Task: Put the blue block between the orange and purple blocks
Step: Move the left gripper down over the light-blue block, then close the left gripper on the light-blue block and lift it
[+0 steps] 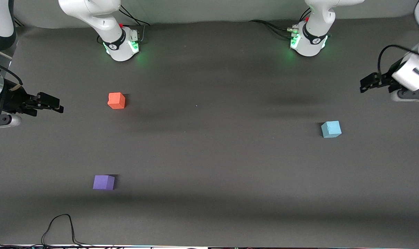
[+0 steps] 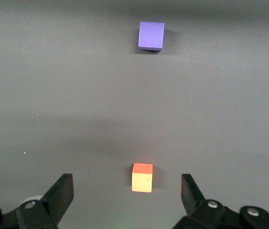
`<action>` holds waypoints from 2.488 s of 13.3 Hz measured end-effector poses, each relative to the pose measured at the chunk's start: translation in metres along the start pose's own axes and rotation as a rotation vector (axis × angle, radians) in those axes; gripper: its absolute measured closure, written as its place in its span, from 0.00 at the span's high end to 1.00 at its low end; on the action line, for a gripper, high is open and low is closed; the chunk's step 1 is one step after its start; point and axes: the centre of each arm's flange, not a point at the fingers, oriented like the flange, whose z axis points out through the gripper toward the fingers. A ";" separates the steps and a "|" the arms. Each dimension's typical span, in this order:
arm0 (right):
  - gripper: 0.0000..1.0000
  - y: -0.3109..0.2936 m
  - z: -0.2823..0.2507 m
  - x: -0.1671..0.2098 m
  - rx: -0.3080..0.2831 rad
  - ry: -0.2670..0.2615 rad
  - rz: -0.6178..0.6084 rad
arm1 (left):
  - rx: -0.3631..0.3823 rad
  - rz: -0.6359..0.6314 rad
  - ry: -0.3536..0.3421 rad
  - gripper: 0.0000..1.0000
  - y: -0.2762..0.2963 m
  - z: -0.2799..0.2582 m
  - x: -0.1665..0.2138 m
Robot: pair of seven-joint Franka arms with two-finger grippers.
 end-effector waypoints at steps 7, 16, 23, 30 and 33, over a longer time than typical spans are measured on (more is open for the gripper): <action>1.00 0.001 0.005 -0.003 0.003 -0.041 0.002 | 0.007 0.009 0.031 1.00 0.002 0.159 0.030; 1.00 0.001 0.009 -0.002 0.003 -0.049 0.003 | 0.010 0.014 0.016 1.00 0.003 0.281 0.044; 1.00 0.001 0.009 -0.001 0.003 -0.049 0.003 | 0.010 0.013 -0.006 0.66 0.002 0.299 0.042; 1.00 0.001 0.009 -0.002 0.003 -0.050 0.003 | 0.011 0.010 0.002 0.55 0.000 0.260 0.059; 1.00 0.001 0.009 -0.002 0.003 -0.049 0.003 | 0.010 0.008 0.000 0.55 0.001 0.167 0.079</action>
